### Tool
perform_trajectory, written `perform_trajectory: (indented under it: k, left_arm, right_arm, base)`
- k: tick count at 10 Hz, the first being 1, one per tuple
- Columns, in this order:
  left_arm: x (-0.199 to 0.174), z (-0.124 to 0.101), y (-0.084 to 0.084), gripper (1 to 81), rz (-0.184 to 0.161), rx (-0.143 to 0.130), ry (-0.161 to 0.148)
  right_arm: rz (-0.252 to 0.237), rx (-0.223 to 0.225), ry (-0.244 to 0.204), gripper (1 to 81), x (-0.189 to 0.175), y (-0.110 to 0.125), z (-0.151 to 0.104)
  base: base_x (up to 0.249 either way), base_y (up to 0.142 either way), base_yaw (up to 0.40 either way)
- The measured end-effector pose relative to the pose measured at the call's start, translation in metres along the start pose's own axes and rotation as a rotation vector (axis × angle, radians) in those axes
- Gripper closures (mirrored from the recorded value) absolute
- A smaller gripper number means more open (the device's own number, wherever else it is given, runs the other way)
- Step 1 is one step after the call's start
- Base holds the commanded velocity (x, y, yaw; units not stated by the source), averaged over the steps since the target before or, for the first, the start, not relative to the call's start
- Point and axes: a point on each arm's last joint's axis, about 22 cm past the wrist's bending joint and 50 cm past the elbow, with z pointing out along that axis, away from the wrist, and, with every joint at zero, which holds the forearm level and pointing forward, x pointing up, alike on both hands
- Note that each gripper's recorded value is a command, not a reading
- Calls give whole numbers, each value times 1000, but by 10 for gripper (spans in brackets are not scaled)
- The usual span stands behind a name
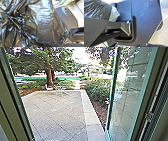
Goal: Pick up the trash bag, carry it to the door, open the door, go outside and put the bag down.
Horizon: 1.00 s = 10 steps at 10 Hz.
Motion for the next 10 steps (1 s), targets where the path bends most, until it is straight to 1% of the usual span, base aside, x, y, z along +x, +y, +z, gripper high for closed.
perform_trajectory:
  k: [2, 6, 7, 8, 9, 10]
  left_arm:
    - [-5, 0, 2, 811, -3, -2, -7]
    - [-5, 0, 2, 811, -2, -2, -5]
    - [-3, 0, 1, 811, -1, -1, -4]
    - [-5, 0, 1, 811, -2, -1, -5]
    - [-4, 1, 9, 811, -3, -12, -3]
    - [-7, 0, 6, 811, -3, -5, -5]
  right_arm:
    - [1, -2, 0, 10, 0, 1, 0]
    - [2, -2, -1, 10, -4, 1, 0]
    - [3, 3, -2, 10, -2, -2, 1]
    - [1, -3, -1, 10, -3, 3, -1]
    - [1, -12, -2, 10, -3, 9, -2]
    - [5, 0, -3, 10, -7, 0, 0]
  base:
    - [97, 0, 0]
    - [101, 0, 0]
    - [102, 0, 0]
    - [102, 0, 0]
    - [102, 0, 0]
    - [102, 0, 0]
